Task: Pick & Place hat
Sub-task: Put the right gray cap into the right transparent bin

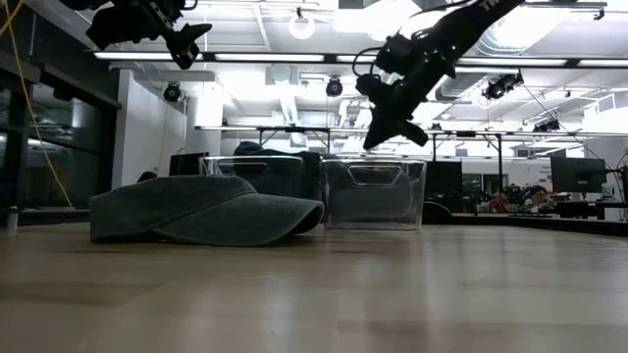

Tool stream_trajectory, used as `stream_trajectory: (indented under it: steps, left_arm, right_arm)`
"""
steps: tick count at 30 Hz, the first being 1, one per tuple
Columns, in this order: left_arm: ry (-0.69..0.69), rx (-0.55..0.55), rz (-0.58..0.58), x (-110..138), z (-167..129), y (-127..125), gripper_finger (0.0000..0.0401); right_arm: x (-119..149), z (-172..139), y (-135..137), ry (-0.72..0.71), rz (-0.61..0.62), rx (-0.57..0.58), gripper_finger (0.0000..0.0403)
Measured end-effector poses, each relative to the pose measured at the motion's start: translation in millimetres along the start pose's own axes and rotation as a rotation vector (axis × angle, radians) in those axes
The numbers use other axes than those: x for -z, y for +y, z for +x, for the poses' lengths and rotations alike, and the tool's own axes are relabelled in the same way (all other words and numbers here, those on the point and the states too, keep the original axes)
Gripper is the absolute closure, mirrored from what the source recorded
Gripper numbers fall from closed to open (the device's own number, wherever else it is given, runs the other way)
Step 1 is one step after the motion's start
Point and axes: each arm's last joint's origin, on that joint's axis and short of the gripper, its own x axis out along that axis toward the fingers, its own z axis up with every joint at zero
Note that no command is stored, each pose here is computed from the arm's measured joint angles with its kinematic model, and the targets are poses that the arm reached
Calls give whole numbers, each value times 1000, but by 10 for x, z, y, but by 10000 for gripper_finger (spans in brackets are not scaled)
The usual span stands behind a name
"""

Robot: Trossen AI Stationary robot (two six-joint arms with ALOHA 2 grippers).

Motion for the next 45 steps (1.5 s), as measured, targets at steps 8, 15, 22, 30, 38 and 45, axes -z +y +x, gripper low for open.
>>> stream_trajectory:
  steps: [8,15,22,30,38,45]
  left_arm:
    - [0,-1,1,0,0,0,128]
    - [0,-1,-2,0,0,0,128]
    - [0,-2,-7,1,0,1,128]
    - [0,-3,-7,0,0,1,128]
    - [2,-3,-22,13,0,1,128]
    - [3,-2,-31,21,0,0,128]
  right_arm:
    - [109,162,125,48,-177,-21,403]
    - [254,323,275,88,-452,13,403]
    - [280,427,210,100,-429,110,403]
    - [402,631,164,200,-413,81,403]
    - [485,716,118,265,-361,118,403]
    - [454,672,109,242,-348,149,403]
